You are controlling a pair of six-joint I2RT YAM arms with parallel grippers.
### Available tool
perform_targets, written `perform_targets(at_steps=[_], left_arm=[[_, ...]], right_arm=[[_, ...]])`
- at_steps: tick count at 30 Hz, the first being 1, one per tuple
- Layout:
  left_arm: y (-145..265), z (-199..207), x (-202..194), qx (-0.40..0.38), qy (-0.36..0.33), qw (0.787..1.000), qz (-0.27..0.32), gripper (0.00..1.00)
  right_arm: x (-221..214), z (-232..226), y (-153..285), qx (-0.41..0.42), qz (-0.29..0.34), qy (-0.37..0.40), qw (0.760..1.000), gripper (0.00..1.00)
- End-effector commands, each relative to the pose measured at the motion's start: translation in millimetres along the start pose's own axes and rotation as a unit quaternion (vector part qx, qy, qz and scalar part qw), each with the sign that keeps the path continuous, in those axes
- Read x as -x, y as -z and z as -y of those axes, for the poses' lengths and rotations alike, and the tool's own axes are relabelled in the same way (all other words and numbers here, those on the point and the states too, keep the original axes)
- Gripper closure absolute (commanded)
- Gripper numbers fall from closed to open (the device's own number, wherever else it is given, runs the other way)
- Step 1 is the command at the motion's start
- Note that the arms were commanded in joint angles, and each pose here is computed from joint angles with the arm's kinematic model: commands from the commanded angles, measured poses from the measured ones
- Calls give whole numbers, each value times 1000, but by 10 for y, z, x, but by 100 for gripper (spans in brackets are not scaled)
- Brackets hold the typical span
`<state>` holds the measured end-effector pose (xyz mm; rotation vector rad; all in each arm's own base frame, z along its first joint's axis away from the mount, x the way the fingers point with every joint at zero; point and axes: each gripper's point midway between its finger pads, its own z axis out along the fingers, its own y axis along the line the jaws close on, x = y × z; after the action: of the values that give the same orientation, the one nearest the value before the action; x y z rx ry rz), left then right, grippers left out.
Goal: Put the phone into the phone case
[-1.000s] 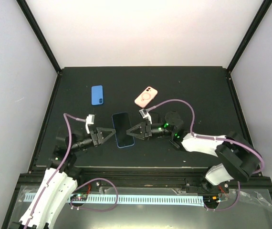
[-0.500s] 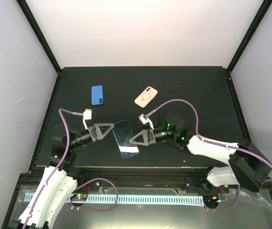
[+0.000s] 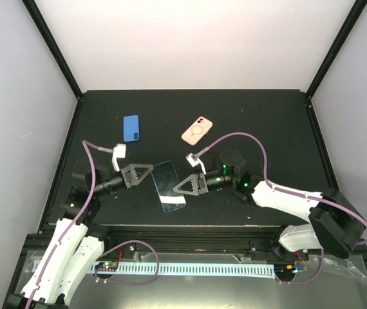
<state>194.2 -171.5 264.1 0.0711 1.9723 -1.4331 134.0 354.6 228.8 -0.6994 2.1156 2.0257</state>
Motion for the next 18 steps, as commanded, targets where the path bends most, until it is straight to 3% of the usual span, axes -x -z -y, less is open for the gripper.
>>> perform_targets(at_steps=[1, 6, 12, 18], left_arm=[[74, 176, 149, 13, -57, 998, 11, 85], [101, 224, 112, 6, -46, 999, 6, 46], [101, 93, 24, 9, -27, 999, 14, 29], [16, -56, -41, 14, -3, 1000, -5, 28]], right_arm=[[119, 3, -15, -23, 16, 15, 999, 85], [185, -93, 12, -12, 38, 25, 999, 86], [257, -223, 40, 5, 58, 33, 998, 86], [305, -323, 19, 38, 62, 25, 997, 86]])
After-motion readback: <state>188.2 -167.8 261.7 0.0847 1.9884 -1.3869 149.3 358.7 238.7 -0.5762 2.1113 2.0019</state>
